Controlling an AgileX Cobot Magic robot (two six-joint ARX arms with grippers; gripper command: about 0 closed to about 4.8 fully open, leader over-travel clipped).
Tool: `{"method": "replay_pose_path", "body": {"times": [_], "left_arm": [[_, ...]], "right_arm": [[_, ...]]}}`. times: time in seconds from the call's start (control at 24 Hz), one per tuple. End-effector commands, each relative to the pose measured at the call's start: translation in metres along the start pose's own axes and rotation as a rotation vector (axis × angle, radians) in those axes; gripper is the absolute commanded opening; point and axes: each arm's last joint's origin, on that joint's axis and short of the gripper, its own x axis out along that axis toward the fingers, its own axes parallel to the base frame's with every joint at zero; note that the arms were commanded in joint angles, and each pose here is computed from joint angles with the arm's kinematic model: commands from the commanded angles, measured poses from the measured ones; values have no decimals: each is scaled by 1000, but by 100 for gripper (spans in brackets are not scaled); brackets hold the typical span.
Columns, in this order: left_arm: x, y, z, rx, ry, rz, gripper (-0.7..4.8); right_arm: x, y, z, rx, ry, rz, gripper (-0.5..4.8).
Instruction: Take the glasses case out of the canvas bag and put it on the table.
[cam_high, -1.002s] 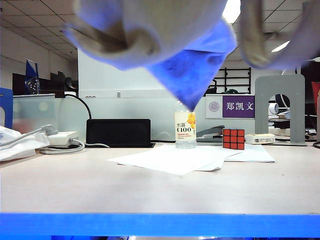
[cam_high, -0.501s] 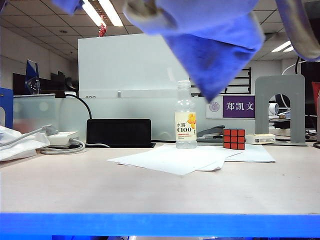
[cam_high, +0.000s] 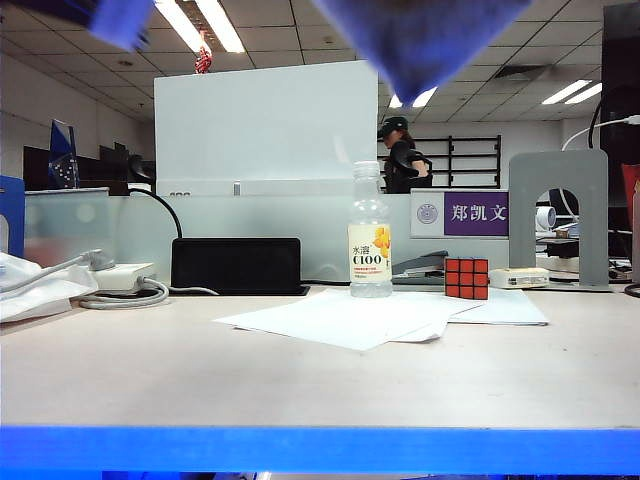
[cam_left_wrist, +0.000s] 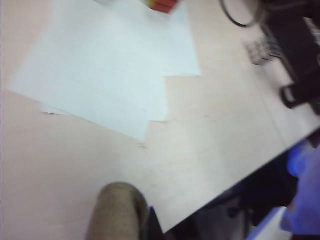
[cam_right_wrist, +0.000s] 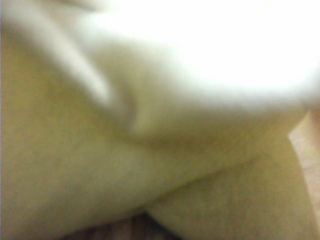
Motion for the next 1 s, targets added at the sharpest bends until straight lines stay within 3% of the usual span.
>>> {"method": "replay_pose_path", "body": {"times": [0.04, 0.17, 0.21, 0.29, 0.38, 0.5, 0.71, 0.79, 0.88, 1.0], "left_arm": [[28, 35, -28, -137, 71, 43, -5], [39, 46, -44, -150, 76, 75, -5], [41, 47, -49, -168, 107, 46, -5], [41, 43, -59, -184, 196, -14, -5], [35, 31, -67, -126, 248, -47, -5], [22, -2, -69, -48, 197, -172, -5], [-14, -44, -76, -31, 76, -301, -5], [-30, -51, -82, -16, 46, -334, -5], [-44, -53, -91, -52, 59, -333, -5], [-69, -46, -115, -75, 94, -235, -5]], "right_arm": [[-46, 6, 18, -17, -219, -92, 147], [-68, 10, 23, -41, -315, -144, 147], [-70, 8, 25, -40, -328, -213, 147], [-70, 4, 29, -110, -350, -332, 143], [-64, -2, 38, -123, -385, -443, 137], [-42, -21, 37, -144, -280, -510, 134], [-9, -50, 27, -136, -104, -527, 134], [0, -56, 25, -135, -60, -560, 134], [2, -69, 21, -137, -9, -624, 134], [3, -86, 16, -106, 14, -679, 134]]}}
